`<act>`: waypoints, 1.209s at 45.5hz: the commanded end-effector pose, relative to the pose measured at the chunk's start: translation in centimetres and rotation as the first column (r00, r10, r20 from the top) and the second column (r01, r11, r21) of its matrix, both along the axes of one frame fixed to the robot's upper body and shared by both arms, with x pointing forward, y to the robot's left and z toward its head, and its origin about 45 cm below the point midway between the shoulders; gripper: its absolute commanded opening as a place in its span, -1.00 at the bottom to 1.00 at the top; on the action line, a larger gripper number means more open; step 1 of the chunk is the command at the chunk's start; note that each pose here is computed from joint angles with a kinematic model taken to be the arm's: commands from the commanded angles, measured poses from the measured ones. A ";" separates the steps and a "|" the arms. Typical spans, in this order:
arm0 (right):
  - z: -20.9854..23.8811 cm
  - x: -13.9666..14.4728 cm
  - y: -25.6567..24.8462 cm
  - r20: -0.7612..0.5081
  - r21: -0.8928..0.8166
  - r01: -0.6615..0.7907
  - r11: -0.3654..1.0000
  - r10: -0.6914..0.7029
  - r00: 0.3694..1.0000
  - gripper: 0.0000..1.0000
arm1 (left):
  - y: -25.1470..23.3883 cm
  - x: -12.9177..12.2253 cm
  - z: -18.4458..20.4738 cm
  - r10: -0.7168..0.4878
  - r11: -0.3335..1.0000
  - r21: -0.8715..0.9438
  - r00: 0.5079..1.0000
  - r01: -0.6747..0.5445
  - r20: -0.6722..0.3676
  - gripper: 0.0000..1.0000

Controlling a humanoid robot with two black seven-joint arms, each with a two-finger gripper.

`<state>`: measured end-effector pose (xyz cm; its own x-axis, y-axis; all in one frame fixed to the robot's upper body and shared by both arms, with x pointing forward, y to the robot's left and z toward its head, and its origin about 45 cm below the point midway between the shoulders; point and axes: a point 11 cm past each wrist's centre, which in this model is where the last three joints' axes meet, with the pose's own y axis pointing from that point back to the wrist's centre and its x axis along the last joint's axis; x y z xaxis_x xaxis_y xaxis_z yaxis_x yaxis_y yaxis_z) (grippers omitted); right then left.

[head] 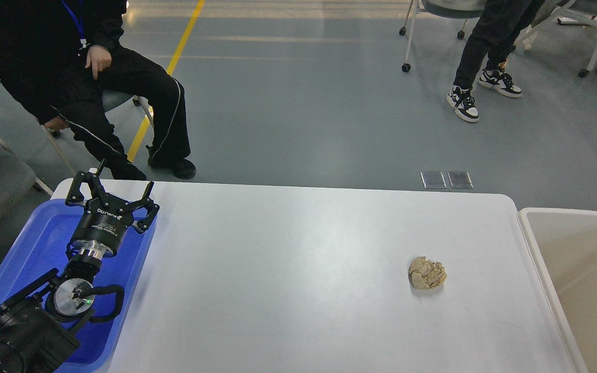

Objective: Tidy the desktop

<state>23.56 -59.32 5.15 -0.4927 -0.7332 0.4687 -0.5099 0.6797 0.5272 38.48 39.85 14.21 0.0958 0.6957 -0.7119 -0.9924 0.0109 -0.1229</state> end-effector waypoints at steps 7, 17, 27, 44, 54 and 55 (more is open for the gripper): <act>5.5 3.1 -2.6 0.425 0.341 -0.065 0.938 -0.092 0.901 1.00 | 0.0 0.0 0.0 0.000 1.000 0.000 1.000 0.000 0.001 1.00; 10.6 7.4 -2.3 0.556 0.332 -0.213 0.919 -0.009 0.831 1.00 | 0.0 0.0 0.0 -0.001 1.000 -0.001 1.000 0.001 0.000 1.00; 16.8 12.8 4.1 0.722 0.353 -0.493 0.796 0.103 0.684 1.00 | 0.0 0.0 0.0 -0.001 1.000 -0.001 1.000 0.001 0.000 1.00; 17.4 14.2 12.6 0.770 0.395 -0.552 0.734 0.063 0.635 1.00 | 0.0 0.0 0.0 -0.002 1.000 0.001 1.000 0.002 0.000 1.00; 13.8 12.2 15.9 0.786 0.357 -0.568 0.742 0.090 0.612 1.00 | 0.0 0.0 0.0 -0.001 1.000 -0.001 1.000 0.001 0.000 1.00; 13.5 12.2 16.3 0.783 0.346 -0.565 0.749 0.102 0.614 1.00 | 0.0 0.0 0.0 -0.002 1.000 0.001 1.000 0.002 0.000 1.00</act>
